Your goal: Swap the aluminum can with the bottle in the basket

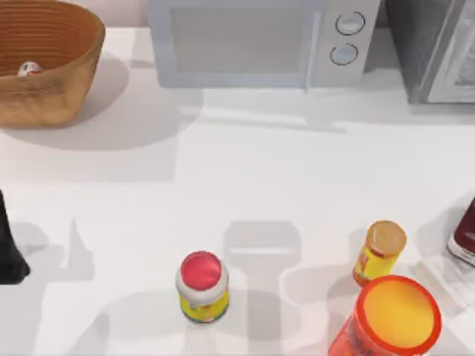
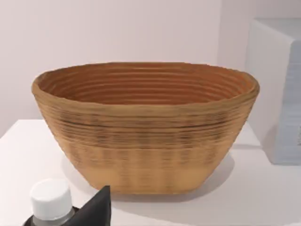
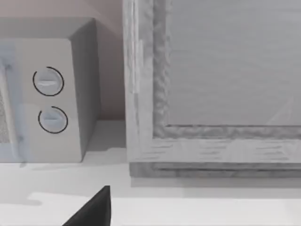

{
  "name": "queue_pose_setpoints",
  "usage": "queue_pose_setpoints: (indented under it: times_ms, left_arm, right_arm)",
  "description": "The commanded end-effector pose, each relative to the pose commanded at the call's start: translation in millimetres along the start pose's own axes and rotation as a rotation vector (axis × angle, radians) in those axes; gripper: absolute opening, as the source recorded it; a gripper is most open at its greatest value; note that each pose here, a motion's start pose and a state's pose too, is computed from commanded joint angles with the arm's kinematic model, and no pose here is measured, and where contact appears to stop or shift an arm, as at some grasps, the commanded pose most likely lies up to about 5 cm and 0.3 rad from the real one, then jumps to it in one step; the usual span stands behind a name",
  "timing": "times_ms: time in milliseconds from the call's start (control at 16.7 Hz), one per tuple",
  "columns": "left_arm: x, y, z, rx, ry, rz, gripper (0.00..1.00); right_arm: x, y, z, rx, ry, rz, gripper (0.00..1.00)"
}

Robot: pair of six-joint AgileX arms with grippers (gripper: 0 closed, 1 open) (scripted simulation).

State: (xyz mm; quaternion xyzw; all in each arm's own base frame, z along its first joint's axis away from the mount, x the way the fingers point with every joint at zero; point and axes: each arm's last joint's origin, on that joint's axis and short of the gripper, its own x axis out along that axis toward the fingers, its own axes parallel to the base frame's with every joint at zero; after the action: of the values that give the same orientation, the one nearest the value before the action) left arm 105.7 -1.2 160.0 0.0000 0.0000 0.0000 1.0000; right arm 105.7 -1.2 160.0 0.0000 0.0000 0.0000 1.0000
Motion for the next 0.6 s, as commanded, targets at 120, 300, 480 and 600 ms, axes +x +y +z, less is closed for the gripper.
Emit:
queue_pose_setpoints:
  times_ms: [120,300,480,600]
  left_arm:
    - [0,0,0,0.0,0.0,0.0,1.0]
    - [1,1,10,0.0,0.033,0.013,1.0]
    - [5,3,37,0.002,0.114,0.032,1.0]
    - [13,5,63,0.003,0.188,0.041,1.0]
  right_arm:
    - [0,0,0,0.0,0.0,0.0,1.0]
    - [0,0,0,0.0,0.0,0.0,1.0]
    - [0,0,0,0.0,0.0,0.0,1.0]
    - [0,0,0,0.0,0.0,0.0,1.0]
